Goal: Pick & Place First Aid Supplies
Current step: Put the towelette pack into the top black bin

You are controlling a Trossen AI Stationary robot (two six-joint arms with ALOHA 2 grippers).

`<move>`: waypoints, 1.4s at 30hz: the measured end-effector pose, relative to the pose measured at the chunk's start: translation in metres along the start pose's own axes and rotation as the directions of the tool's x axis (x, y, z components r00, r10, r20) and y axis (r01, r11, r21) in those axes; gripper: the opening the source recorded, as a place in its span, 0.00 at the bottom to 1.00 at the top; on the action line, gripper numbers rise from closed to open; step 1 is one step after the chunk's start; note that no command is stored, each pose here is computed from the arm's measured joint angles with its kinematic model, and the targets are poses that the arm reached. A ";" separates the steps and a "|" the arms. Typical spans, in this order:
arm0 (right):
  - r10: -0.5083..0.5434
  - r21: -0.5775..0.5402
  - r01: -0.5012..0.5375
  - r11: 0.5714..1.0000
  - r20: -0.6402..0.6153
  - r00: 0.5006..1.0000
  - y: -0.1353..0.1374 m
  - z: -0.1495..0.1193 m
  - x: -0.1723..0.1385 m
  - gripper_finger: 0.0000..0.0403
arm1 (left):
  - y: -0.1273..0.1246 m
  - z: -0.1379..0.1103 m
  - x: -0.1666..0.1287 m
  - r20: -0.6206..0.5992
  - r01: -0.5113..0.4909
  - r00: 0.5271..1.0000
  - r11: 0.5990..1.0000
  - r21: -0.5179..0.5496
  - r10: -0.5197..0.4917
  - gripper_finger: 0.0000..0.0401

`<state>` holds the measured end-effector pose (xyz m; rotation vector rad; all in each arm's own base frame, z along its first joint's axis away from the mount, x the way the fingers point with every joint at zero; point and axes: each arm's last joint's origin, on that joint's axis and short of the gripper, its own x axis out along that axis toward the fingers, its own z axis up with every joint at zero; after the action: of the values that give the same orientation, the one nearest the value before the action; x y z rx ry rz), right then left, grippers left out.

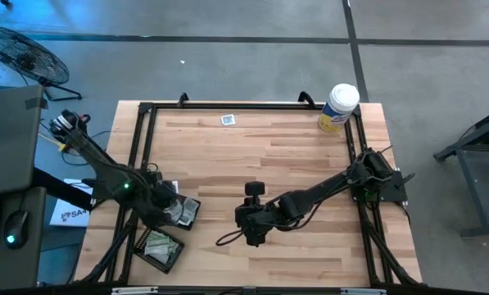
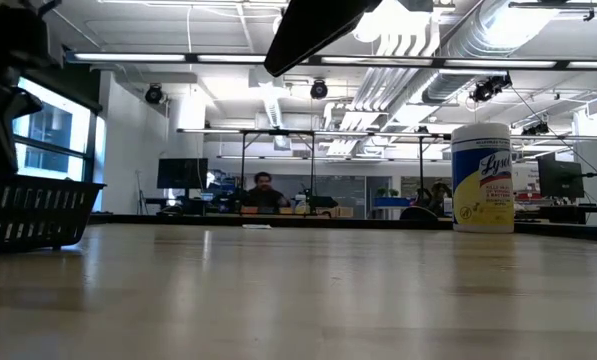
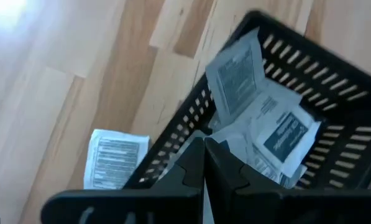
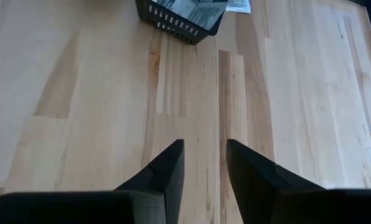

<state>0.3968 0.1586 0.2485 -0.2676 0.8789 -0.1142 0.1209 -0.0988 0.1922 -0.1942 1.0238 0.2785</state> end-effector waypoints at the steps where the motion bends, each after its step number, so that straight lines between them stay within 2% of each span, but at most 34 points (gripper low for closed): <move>1: 0.000 0.000 0.000 1.000 0.000 1.000 0.000 0.000 0.000 0.28 | -0.001 -0.001 0.002 -0.012 -0.006 1.000 1.000 0.005 0.006 0.00; 5: -0.001 -0.001 0.001 1.000 0.000 1.000 0.000 0.000 0.000 0.28 | -0.005 -0.003 0.008 -0.053 -0.025 0.998 0.999 0.023 0.026 0.00; 8: 0.000 -0.004 0.000 1.000 0.005 1.000 0.000 0.001 0.000 0.28 | -0.006 -0.003 0.010 -0.040 -0.038 0.998 0.999 0.024 0.039 0.00; 12: 0.001 0.006 -0.001 1.000 0.012 1.000 -0.003 0.002 0.002 0.28 | -0.010 -0.001 0.011 -0.023 -0.004 1.000 1.000 0.006 0.004 0.05; 18: -0.006 0.006 0.006 1.000 0.012 1.000 -0.010 0.003 0.005 0.28 | -0.011 0.000 0.011 -0.021 -0.001 1.000 1.000 0.024 0.002 0.29; 20: -0.011 0.009 0.011 1.000 0.010 1.000 -0.013 0.004 0.006 0.28 | -0.011 0.002 0.009 -0.008 0.000 1.000 0.998 0.064 0.001 0.38; 22: -0.015 0.021 0.015 1.000 0.016 1.000 -0.016 0.005 0.008 0.28 | -0.015 0.007 0.004 0.034 0.003 0.999 0.994 0.105 -0.007 0.45; 25: -0.020 0.047 0.018 0.999 0.046 0.999 -0.021 0.009 0.010 0.28 | -0.020 0.018 -0.003 0.167 -0.033 0.986 0.986 0.161 0.006 0.53; 28: -0.016 0.066 0.012 0.998 0.071 0.997 -0.024 0.012 0.012 0.28 | -0.021 0.024 -0.004 0.291 -0.133 0.954 0.967 0.220 0.065 0.55; 31: 0.012 0.073 -0.018 0.997 0.075 0.997 -0.026 0.013 0.013 0.28 | -0.021 0.023 0.001 0.336 -0.225 0.932 0.946 0.235 0.138 0.55; 35: 0.020 0.071 -0.025 0.997 0.072 0.997 -0.025 0.013 0.014 0.28 | -0.026 0.020 0.011 0.314 -0.264 0.933 0.926 0.268 0.176 0.55; 42: 0.021 0.069 -0.026 0.997 0.070 0.997 -0.024 0.012 0.014 0.28 | -0.037 0.011 0.038 0.249 -0.331 0.936 0.868 0.371 0.250 0.55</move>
<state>0.4151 0.1344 0.2526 -0.1949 0.8078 -0.1129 0.1600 -0.1250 0.1664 0.3685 0.8929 0.3439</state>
